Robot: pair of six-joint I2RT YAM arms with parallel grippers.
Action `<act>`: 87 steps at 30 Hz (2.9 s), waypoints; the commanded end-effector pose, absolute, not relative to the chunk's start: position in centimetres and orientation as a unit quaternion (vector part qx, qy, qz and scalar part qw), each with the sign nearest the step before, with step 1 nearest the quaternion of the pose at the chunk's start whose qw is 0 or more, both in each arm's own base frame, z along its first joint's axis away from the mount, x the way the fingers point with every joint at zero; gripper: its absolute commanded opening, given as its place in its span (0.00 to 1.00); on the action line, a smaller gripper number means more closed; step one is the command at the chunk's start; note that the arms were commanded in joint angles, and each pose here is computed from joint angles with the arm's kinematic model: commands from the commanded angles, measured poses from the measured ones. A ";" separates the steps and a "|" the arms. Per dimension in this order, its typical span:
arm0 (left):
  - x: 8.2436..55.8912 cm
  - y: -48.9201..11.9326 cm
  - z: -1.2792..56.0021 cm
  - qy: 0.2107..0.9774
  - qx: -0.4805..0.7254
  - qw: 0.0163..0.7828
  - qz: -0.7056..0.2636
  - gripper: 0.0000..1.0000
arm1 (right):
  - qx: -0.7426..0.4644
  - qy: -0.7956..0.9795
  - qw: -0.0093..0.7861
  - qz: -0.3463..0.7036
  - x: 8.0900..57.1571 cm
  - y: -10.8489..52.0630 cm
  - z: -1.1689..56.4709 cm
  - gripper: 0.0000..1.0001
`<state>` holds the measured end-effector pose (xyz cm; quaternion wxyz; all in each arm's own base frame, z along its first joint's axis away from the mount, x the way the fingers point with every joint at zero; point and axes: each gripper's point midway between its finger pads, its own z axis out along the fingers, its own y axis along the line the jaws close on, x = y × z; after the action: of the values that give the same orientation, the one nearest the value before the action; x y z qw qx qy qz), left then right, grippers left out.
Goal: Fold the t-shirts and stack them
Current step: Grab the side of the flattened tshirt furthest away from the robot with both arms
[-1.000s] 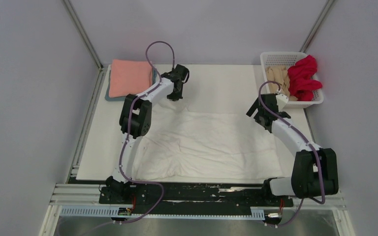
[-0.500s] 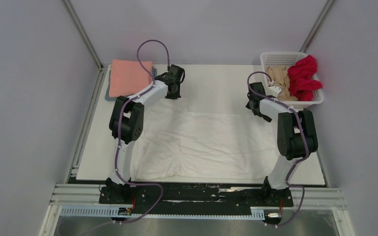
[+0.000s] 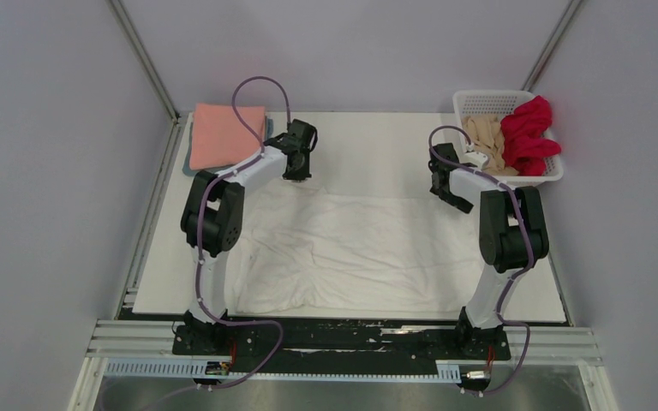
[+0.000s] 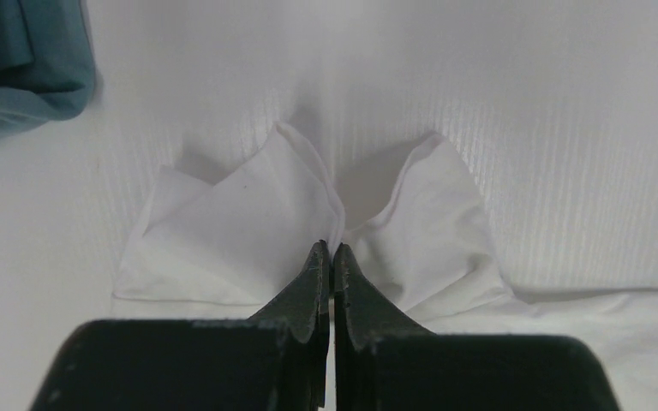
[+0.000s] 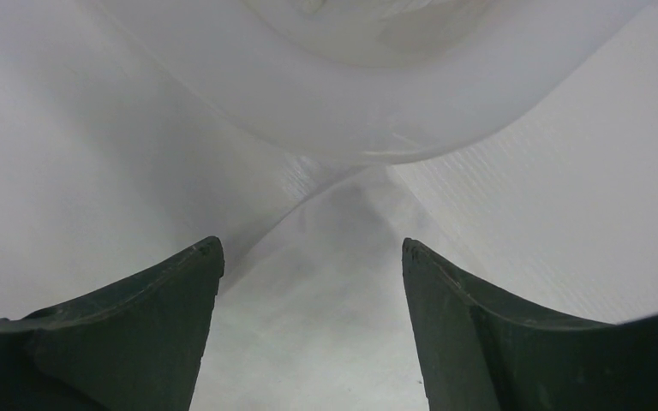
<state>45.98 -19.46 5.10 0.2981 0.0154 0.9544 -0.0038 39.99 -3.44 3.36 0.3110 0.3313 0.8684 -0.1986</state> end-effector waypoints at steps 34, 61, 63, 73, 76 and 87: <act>45.0 -19.4 10.6 0.931 -0.006 0.362 -0.050 0.00 | 0.358 0.870 0.292 -0.173 43.5 -3.4 2.8 0.48; 44.1 -19.3 11.2 0.928 -0.012 0.366 -0.060 0.00 | 0.356 0.869 0.227 -0.258 37.4 -5.7 1.8 0.28; 43.8 -19.1 11.1 0.929 -0.013 0.366 -0.060 0.00 | 0.356 0.870 0.226 -0.256 37.7 -5.6 1.7 0.23; 42.4 -19.0 11.6 0.928 -0.016 0.365 -0.077 0.00 | 0.348 0.867 0.285 -0.214 39.4 -4.7 6.1 0.00; 41.6 -19.0 11.8 0.927 -0.018 0.365 -0.086 0.00 | 0.342 0.870 0.294 -0.198 38.7 -4.1 7.1 0.00; 35.6 -18.0 11.7 0.928 -0.025 0.367 -0.064 0.00 | 0.318 0.880 0.319 -0.152 34.4 -2.3 9.2 0.00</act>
<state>37.06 -17.90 9.75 0.3354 -0.0107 0.9399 -0.0633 35.14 -2.91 7.46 0.2916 0.3268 0.8817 -0.1756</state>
